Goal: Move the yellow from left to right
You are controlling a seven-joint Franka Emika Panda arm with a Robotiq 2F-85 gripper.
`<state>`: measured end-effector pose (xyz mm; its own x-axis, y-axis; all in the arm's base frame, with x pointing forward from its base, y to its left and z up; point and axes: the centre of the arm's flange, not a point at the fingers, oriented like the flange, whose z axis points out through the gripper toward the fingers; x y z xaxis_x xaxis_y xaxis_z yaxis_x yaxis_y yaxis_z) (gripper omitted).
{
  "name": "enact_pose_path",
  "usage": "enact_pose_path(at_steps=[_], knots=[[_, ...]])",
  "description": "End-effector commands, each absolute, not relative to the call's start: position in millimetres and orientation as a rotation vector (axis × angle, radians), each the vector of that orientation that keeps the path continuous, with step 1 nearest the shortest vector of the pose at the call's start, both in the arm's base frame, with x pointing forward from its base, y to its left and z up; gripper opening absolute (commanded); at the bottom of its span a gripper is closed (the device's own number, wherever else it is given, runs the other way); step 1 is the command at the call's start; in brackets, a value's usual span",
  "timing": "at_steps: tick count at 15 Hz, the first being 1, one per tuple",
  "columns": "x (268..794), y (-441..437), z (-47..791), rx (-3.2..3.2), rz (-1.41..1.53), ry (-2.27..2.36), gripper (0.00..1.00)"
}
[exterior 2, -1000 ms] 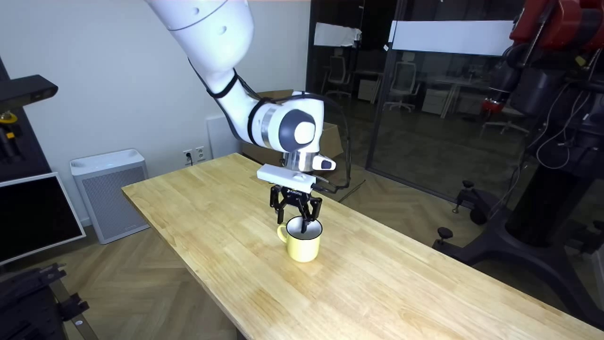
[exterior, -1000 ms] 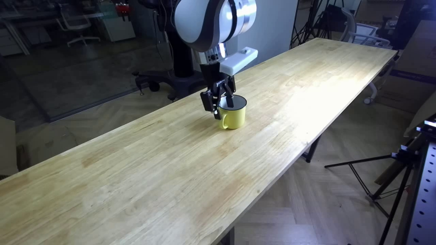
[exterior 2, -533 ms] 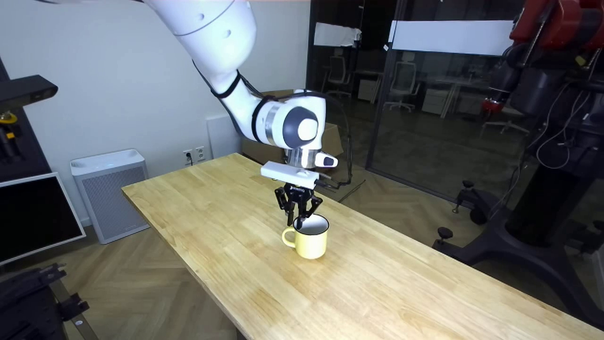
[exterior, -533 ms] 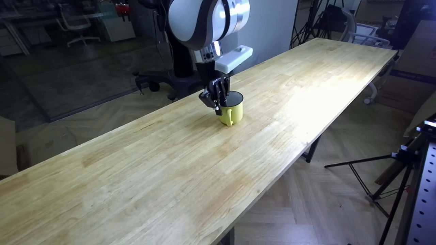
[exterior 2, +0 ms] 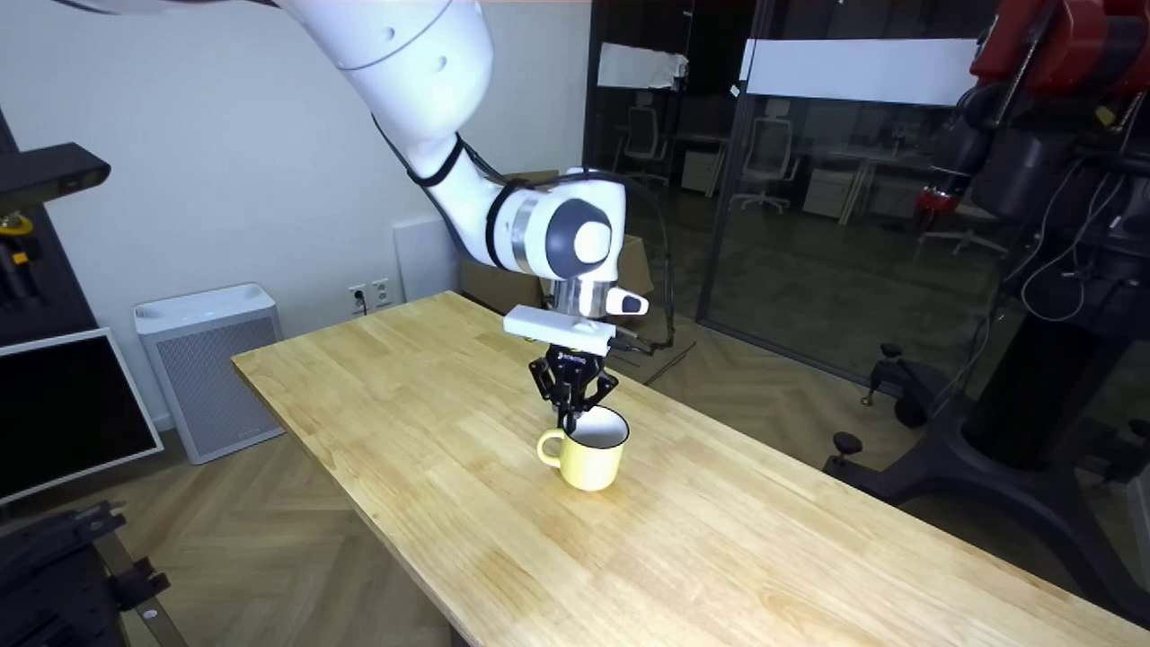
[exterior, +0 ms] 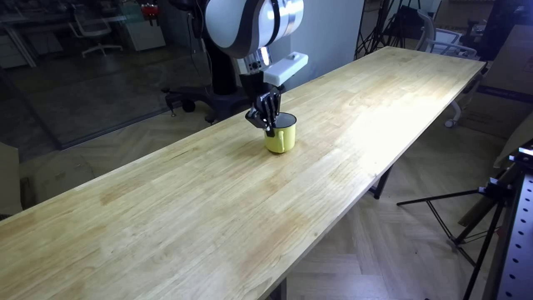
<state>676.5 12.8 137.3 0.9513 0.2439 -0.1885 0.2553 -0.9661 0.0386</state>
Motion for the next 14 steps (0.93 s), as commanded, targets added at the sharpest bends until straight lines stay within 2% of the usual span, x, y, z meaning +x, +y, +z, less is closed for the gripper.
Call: enact_pose_path(at_steps=[1,11,12,14], knots=[[676.2,14.7,137.6,3.041,-0.292,0.407,0.11],[675.7,17.5,137.9,3.041,-0.305,0.426,0.11],[675.7,17.5,137.9,3.041,-0.305,0.426,0.03],[672.1,17.1,140.0,3.038,-0.308,0.42,0.03]])
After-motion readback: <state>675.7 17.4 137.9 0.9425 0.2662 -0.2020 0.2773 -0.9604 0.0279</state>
